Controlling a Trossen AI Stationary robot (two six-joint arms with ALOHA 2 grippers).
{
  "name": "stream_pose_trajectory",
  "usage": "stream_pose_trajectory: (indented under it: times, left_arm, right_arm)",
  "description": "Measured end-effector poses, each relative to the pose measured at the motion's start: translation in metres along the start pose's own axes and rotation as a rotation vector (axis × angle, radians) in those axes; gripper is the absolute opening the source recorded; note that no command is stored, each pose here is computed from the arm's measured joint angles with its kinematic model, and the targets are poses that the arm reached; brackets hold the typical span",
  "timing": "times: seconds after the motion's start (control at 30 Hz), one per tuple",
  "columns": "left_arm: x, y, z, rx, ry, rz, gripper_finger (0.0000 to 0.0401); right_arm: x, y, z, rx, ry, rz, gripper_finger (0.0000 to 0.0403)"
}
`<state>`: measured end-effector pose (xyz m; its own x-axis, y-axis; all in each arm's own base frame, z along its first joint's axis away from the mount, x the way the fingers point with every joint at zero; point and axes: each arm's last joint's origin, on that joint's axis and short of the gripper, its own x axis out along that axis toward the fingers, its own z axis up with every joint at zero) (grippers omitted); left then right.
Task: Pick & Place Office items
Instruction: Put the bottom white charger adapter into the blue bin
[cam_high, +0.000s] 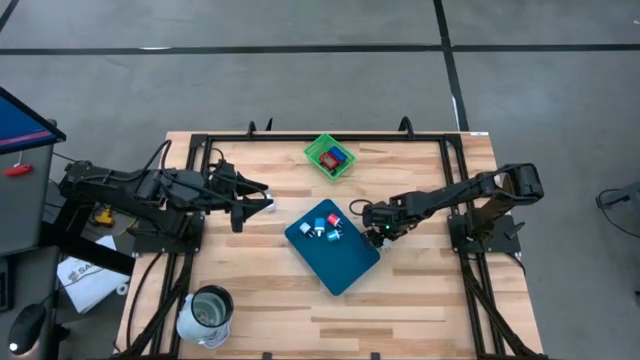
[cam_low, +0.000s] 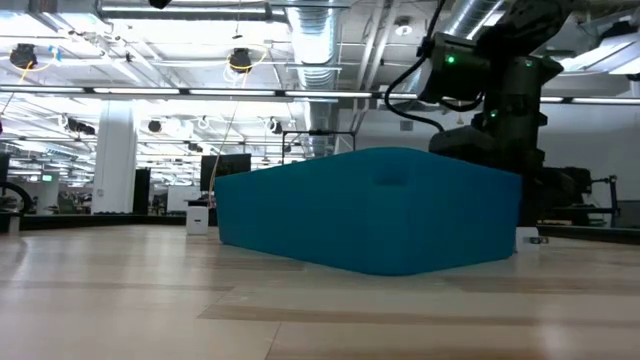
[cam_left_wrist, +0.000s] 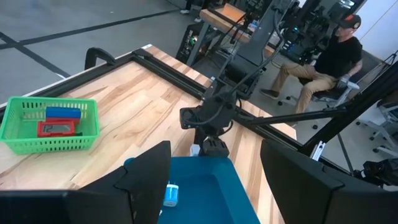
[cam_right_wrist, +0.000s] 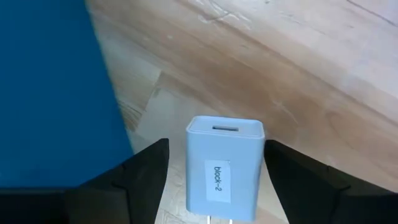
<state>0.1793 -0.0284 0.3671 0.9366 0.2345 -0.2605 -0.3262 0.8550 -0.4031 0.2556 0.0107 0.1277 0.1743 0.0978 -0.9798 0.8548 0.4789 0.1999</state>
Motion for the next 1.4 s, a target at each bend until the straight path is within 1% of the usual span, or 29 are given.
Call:
stream_pose_trajectory:
  times: [0.07, 0.13, 0.2, 0.3, 0.33, 0.43, 0.5, 0.6, 0.7, 0.87, 0.97, 1.07, 1.17, 1.23, 1.4]
  left_arm:
    - [0.000, 0.000, 0.000, 0.000, 0.000, 0.000, 0.0246]
    - [0.000, 0.000, 0.000, 0.001, 0.001, 0.001, 0.0246]
    - [0.000, 0.000, 0.000, 0.001, 0.001, 0.000, 0.0246]
    - [0.000, 0.000, 0.000, 0.004, 0.001, 0.001, 0.0246]
    - [0.000, 0.000, 0.000, 0.004, 0.001, 0.001, 0.0246]
    - [0.000, 0.000, 0.000, 0.007, 0.002, 0.002, 0.0246]
    - [0.000, 0.000, 0.000, 0.008, 0.003, 0.002, 0.0246]
    - [0.000, 0.001, -0.001, 0.018, 0.008, 0.006, 0.0246]
    - [0.000, 0.002, -0.003, 0.031, 0.029, 0.019, 0.0246]
    - [0.000, 0.003, -0.005, 0.043, 0.051, 0.032, 0.0246]
    - [0.000, 0.005, -0.007, 0.051, 0.067, 0.042, 0.0246]
    - [0.000, 0.005, -0.007, 0.054, 0.072, 0.045, 0.0246]
    - [0.000, 0.005, -0.007, 0.055, 0.072, 0.046, 0.0246]
    - [0.000, 0.005, -0.007, 0.056, 0.073, 0.046, 0.0246]
    - [0.000, 0.005, -0.008, 0.061, 0.077, 0.048, 0.0246]
  right_arm:
    - [0.000, -0.001, 0.000, 0.002, -0.008, -0.008, 0.0252]
    - [-0.001, -0.002, 0.000, 0.008, -0.010, -0.015, 0.0235]
    - [-0.001, -0.004, 0.001, 0.011, -0.010, -0.025, 0.0207]
    - [-0.004, -0.005, 0.001, 0.002, -0.010, -0.025, 0.0153]
    - [-0.005, -0.006, 0.002, -0.004, -0.010, -0.025, 0.0146]
    - [-0.011, -0.007, 0.003, -0.001, -0.021, -0.004, 0.0147]
    - [-0.017, -0.011, 0.003, 0.010, -0.024, -0.014, 0.0147]
    - [-0.035, -0.007, 0.010, 0.022, -0.074, 0.057, 0.0147]
    - [-0.053, -0.005, 0.014, 0.025, -0.122, 0.100, 0.0147]
    - [-0.094, 0.012, 0.018, 0.004, -0.227, 0.246, 0.0147]
    - [-0.117, 0.030, 0.015, -0.048, -0.263, 0.328, 0.0147]
    - [-0.132, 0.048, 0.009, -0.093, -0.267, 0.372, 0.0147]
    - [-0.134, 0.067, 0.004, -0.134, -0.239, 0.365, 0.0147]
    - [-0.130, 0.080, 0.001, -0.156, -0.215, 0.339, 0.0147]
    - [-0.103, 0.106, -0.003, -0.188, -0.141, 0.233, 0.0147]
